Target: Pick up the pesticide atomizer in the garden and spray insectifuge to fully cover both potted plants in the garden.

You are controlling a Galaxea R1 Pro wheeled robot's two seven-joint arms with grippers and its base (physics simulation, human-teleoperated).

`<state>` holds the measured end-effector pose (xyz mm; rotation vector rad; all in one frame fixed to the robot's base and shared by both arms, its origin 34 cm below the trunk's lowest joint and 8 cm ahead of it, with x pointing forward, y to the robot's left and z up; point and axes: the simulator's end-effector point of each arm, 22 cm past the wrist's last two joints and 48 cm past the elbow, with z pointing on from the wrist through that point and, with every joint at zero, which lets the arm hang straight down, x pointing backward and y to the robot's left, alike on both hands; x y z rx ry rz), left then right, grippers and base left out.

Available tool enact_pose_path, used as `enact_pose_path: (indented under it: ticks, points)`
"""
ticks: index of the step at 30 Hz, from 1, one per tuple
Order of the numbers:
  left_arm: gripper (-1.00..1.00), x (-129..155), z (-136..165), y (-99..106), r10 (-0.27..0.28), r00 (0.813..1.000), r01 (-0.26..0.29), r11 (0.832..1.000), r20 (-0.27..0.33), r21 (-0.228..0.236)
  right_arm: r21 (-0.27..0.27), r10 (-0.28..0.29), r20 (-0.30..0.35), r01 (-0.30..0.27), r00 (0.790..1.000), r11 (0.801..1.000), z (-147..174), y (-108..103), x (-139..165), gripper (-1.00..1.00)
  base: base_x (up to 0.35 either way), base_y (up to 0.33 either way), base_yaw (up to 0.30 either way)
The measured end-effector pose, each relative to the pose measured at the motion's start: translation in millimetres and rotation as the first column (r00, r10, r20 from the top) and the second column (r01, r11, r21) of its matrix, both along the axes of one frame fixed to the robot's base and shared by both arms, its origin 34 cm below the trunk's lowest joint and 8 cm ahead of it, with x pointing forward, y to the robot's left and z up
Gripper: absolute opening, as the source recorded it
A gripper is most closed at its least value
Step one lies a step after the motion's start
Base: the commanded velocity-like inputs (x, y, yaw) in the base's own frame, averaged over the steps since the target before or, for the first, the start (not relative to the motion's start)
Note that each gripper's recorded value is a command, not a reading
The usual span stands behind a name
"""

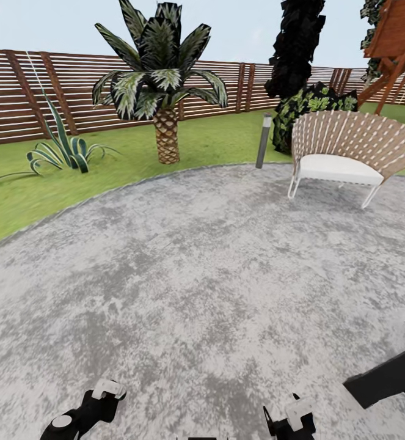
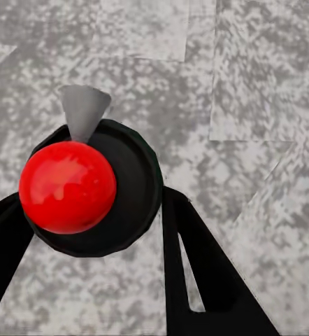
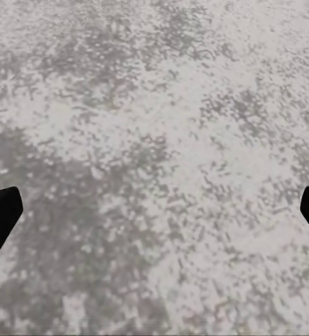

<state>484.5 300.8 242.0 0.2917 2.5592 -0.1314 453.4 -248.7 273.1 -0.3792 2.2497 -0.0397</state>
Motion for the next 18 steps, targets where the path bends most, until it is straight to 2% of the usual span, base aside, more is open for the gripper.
enact_pose_path:
  ticks: [4,18]
  points:
    - [-1.00,-0.4,-0.4,-1.8,0.000,1.000,0.000,1.000,-0.001,-0.003,0.000,-0.001,0.000,0.001,1.000,1.000,0.1,-0.1,0.0,1.00,0.280,0.222,-0.106]
    - [-1.00,-0.8,-0.7,-3.4,-0.001,1.000,0.001,1.000,-0.002,-0.006,0.000,-0.001,-0.001,0.001,1.000,1.000,-0.3,-0.2,-0.4,1.00,0.272,0.230,-0.294]
